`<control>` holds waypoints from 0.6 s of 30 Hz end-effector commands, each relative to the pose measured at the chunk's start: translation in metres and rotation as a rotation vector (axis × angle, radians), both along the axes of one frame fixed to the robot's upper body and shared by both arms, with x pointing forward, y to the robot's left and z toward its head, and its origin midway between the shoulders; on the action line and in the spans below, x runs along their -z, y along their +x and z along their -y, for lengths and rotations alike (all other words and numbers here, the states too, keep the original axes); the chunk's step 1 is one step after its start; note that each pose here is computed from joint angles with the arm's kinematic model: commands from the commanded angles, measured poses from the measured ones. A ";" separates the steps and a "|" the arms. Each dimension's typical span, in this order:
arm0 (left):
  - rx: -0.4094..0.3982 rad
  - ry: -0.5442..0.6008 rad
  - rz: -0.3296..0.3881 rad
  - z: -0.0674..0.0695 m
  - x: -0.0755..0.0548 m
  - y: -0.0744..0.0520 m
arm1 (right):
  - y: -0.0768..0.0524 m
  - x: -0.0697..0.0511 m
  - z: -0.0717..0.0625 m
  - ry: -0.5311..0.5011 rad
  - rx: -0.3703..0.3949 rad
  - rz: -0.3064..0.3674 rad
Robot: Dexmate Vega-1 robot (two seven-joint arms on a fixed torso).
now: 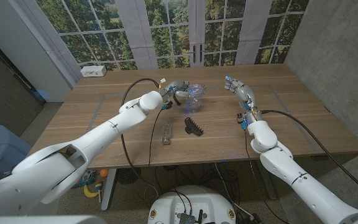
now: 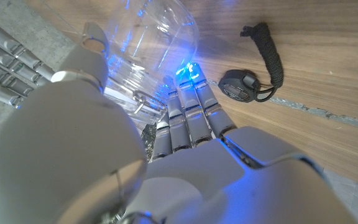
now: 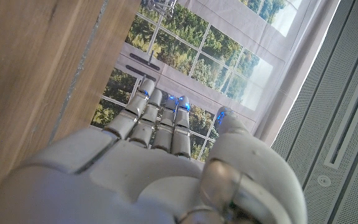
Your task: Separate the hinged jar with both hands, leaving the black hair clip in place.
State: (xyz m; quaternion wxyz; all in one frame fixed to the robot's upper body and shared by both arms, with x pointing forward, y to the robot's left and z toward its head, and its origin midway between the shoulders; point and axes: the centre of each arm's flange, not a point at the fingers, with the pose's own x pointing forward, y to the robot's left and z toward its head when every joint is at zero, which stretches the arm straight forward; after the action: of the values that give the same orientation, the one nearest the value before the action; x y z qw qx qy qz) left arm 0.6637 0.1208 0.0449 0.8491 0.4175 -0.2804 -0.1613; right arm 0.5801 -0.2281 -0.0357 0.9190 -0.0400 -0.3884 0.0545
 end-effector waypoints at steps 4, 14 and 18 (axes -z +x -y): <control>-0.046 0.060 -0.007 0.000 0.011 0.010 | 0.006 -0.002 -0.003 0.014 -0.041 -0.009; -0.083 0.127 0.015 0.002 0.009 0.010 | 0.007 -0.003 -0.004 0.022 -0.045 0.003; -0.098 0.165 0.013 0.004 0.008 0.010 | 0.007 -0.003 -0.004 0.025 -0.045 0.011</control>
State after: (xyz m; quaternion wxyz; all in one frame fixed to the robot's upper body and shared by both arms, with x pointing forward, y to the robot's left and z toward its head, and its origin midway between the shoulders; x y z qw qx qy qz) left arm 0.6721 0.1191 0.0375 0.8352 0.4584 -0.2649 -0.1484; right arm 0.5860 -0.2250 -0.0336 0.9184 -0.0253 -0.3888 0.0692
